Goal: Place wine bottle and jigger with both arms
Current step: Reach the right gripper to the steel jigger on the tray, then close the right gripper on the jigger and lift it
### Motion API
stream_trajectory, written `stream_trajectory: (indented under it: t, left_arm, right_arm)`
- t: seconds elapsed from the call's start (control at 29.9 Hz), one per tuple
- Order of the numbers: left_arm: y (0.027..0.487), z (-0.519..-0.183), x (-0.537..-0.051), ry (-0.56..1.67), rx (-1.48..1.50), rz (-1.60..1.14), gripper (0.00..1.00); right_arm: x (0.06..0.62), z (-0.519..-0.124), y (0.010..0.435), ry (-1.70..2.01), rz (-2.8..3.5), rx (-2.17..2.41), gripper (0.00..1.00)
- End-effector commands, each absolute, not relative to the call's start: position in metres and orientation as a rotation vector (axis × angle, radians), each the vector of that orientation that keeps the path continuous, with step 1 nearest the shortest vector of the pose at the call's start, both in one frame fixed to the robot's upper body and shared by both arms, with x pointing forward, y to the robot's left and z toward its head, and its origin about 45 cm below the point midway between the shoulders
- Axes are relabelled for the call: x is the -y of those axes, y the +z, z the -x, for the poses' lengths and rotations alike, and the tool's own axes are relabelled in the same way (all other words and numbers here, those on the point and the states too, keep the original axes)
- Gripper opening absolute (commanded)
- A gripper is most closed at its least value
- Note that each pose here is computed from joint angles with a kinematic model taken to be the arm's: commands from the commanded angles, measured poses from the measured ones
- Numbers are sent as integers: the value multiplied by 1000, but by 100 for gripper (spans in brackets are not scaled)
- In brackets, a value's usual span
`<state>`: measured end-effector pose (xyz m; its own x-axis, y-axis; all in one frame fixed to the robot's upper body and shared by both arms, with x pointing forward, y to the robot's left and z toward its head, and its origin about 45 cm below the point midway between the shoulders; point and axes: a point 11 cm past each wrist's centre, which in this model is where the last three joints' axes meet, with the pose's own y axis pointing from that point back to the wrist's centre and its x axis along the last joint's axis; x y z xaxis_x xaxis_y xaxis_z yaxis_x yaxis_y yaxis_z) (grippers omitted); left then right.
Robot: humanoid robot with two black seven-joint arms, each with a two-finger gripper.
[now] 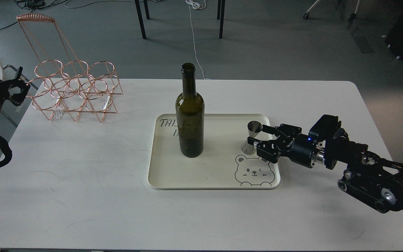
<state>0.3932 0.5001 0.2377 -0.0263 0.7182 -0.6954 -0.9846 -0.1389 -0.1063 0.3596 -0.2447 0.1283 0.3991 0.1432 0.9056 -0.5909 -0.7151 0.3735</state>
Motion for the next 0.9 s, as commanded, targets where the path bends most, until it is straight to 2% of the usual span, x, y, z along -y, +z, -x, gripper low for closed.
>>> stream_trajectory:
  t: [0.0,0.2,0.33,0.63,0.74,0.87]
  left_arm:
    - [234,-391,-508,1603,-476,727,98]
    - [237,-391,-515,1622,-458,728,99]
    - [239,-392,-516,1621,-454,729,98]
    - [241,-392,-516,1621,-451,731,99]
    - [241,-393,-516,1620,-450,733,99]
    - [244,-393,-518,1622,-444,734,99]
  right_arm:
    - [243,-365,126,1368,-1961,386,64]
    - [234,-364,124,1370,-1978,383,61]
    - [234,-362,121,1365,-1976,367,53]
    - [237,-367,120,1342,-1934,400,14]
    - [235,-367,122,1346,-1938,405,7]
    - [239,-377,137,1383,-1917,446,6]
